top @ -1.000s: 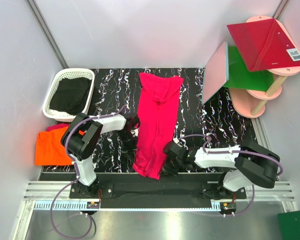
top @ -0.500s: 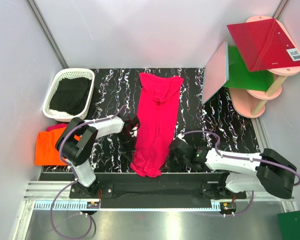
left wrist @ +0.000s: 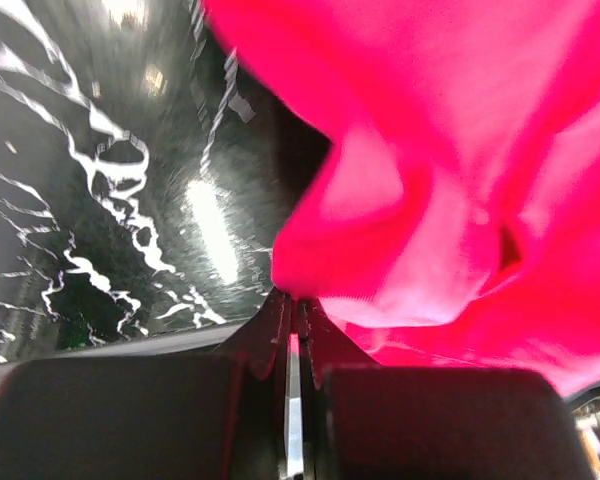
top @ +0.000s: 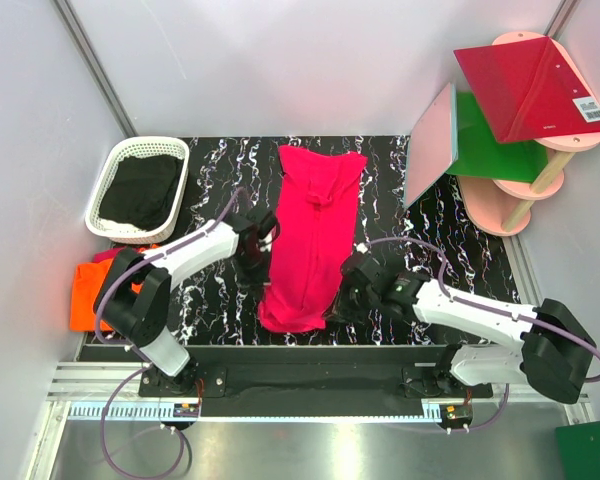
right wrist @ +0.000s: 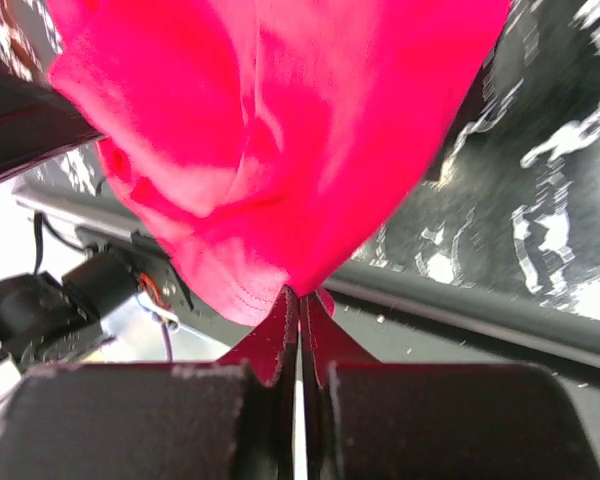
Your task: Fold and stack the t-shirts
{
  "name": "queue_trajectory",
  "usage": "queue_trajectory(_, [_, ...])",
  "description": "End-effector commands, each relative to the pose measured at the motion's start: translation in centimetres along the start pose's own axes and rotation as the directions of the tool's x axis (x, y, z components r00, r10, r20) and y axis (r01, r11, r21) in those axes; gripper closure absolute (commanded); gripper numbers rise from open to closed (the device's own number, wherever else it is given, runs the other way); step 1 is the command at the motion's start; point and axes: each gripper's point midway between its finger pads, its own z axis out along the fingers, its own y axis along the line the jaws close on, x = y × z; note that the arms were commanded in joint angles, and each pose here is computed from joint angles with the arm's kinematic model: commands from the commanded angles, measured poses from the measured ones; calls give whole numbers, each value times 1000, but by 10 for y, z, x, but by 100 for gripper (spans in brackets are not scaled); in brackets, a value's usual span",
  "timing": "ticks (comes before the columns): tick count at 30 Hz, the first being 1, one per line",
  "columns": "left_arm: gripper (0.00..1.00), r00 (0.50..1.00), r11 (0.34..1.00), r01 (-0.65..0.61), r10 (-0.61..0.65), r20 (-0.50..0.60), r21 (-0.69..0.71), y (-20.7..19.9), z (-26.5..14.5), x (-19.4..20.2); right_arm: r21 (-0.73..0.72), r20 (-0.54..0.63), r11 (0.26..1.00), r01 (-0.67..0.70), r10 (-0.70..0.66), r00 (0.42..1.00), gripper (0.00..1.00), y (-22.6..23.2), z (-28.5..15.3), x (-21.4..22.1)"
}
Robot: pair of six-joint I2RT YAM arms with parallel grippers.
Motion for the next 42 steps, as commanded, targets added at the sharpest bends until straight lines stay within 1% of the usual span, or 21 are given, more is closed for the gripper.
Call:
queue_trajectory(1, [100,984,999,1,-10,177,49,-23,-42,-42,23,100,998,63,-65,993,100,1,-6,-37])
queue_trajectory(3, [100,976,998,-7,-6,219,60,-33,-53,-60,37,139,997,64,-68,988,100,2,-7,-57])
queue_trajectory(4, [100,972,998,-8,-5,235,57,-36,-55,-67,48,149,995,88,-95,984,100,1,-7,-64])
queue_trajectory(5, [100,970,998,-7,-7,243,55,-38,-57,-73,43,169,995,93,-99,981,100,7,-8,-74])
queue_trajectory(7, [100,967,998,-5,-11,255,59,-45,-59,-90,81,185,991,110,-123,975,100,2,-1,-93])
queue_trajectory(8, [100,966,998,-5,-11,257,61,-46,-59,-95,71,199,989,127,-139,970,100,12,-3,-103])
queue_trajectory(9, [100,966,998,-3,-12,257,59,-48,-58,-103,95,188,983,158,-173,967,100,10,4,-108])
queue_trajectory(11, [100,961,999,5,-19,274,53,-47,-61,-116,105,201,980,167,-186,962,100,18,10,-128])
queue_trajectory(12, [100,964,999,16,-27,264,42,-44,-56,-121,116,200,975,192,-212,957,100,18,13,-135])
queue_trajectory(13, [100,965,999,21,-31,262,41,-42,-55,-124,108,216,975,193,-212,953,100,25,13,-149])
queue_trajectory(15, [100,965,998,47,-55,255,38,-35,-50,-135,135,205,970,201,-226,952,100,21,23,-160])
queue_trajectory(19, [100,966,997,74,-81,245,36,-27,-44,-150,148,241,969,198,-229,943,100,28,26,-191])
queue_trajectory(26, [100,950,994,79,-98,296,75,-31,-58,-185,168,270,973,161,-202,941,100,27,30,-218])
queue_trajectory(32, [100,947,993,63,-92,309,104,-42,-60,-207,209,322,969,135,-199,926,100,22,27,-236])
queue_trajectory(35, [99,952,991,66,-97,290,113,-45,-49,-217,228,320,966,123,-194,927,100,15,32,-245])
queue_trajectory(36, [95,954,991,66,-97,284,116,-45,-47,-219,234,321,965,118,-191,928,100,12,34,-247])
queue_trajectory(37, [77,952,991,65,-98,290,121,-47,-48,-224,247,322,964,102,-181,929,100,7,38,-253])
queue_trajectory(39, [60,960,989,75,-106,260,127,-46,-39,-226,263,327,961,88,-174,929,100,3,43,-259])
queue_trajectory(40, [39,959,989,74,-107,262,131,-46,-39,-228,278,335,958,75,-170,927,100,0,47,-265])
queue_trajectory(41, [27,959,989,80,-111,259,128,-43,-39,-228,284,341,957,67,-166,925,99,-1,49,-269])
queue_trajectory(42, [9,956,990,86,-114,269,113,-40,-40,-229,290,345,955,64,-166,924,96,-2,51,-273])
